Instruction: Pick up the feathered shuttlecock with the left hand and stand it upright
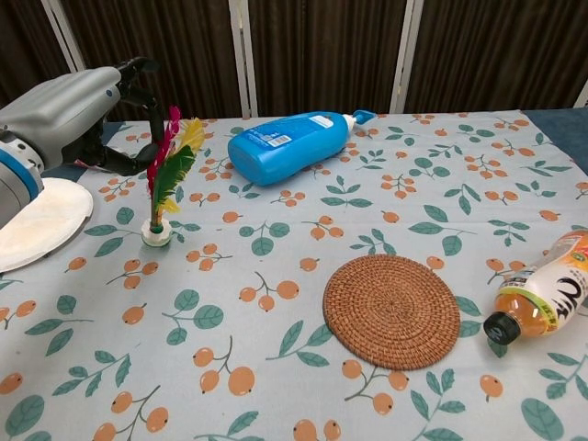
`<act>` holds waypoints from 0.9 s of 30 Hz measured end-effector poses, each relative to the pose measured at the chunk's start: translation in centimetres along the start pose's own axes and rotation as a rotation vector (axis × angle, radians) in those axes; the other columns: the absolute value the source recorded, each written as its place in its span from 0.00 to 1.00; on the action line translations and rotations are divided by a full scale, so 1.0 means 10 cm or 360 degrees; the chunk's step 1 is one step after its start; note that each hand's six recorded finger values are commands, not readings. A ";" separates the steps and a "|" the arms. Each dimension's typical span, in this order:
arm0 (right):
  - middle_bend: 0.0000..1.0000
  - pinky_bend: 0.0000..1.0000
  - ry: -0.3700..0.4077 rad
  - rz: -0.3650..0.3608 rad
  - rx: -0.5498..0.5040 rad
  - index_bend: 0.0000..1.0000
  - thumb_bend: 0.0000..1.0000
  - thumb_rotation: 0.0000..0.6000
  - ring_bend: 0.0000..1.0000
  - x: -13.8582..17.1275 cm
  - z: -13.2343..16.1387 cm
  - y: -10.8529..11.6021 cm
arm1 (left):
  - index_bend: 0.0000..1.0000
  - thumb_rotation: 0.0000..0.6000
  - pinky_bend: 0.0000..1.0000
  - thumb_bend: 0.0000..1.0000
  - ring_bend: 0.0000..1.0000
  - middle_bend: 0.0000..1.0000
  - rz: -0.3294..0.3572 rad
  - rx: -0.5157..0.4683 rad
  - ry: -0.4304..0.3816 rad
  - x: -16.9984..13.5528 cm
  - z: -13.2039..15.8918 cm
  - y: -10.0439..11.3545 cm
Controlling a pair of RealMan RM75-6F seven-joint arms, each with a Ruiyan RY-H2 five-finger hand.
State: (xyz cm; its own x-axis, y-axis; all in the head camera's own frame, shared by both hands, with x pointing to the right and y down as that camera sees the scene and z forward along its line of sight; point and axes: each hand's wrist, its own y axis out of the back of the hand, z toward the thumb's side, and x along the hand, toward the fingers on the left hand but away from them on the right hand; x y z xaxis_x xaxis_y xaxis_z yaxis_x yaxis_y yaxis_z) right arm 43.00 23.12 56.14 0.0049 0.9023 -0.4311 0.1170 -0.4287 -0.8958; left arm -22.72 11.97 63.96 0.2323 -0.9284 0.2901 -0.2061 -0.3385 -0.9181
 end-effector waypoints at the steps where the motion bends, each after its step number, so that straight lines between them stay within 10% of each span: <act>1: 0.00 0.00 0.0000 -0.0001 0.0000 0.09 0.11 1.00 0.00 0.00 0.00 0.00 | 0.61 1.00 0.00 0.49 0.00 0.00 0.0001 -0.0003 -0.0001 0.00 0.00 0.00; 13: 0.00 0.00 -0.0002 0.0000 0.0000 0.09 0.11 1.00 0.00 0.00 0.00 0.00 | 0.59 1.00 0.00 0.49 0.00 0.00 0.0003 -0.0016 -0.0010 -0.02 0.01 0.02; 27: 0.00 0.00 -0.0004 0.0001 0.0000 0.09 0.11 1.00 0.00 0.00 0.00 0.00 | 0.11 1.00 0.00 0.45 0.00 0.00 -0.0043 0.0003 -0.0003 -0.06 -0.11 -0.01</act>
State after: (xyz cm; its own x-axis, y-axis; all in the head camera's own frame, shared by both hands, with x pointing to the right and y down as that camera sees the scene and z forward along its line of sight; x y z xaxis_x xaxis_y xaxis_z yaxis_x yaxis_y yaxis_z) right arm 43.03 23.14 56.14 0.0026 0.9019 -0.4319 0.1171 -0.4292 -0.8956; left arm -23.92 12.39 64.19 0.2394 -0.9187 0.3142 -0.1981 -0.3630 -0.9105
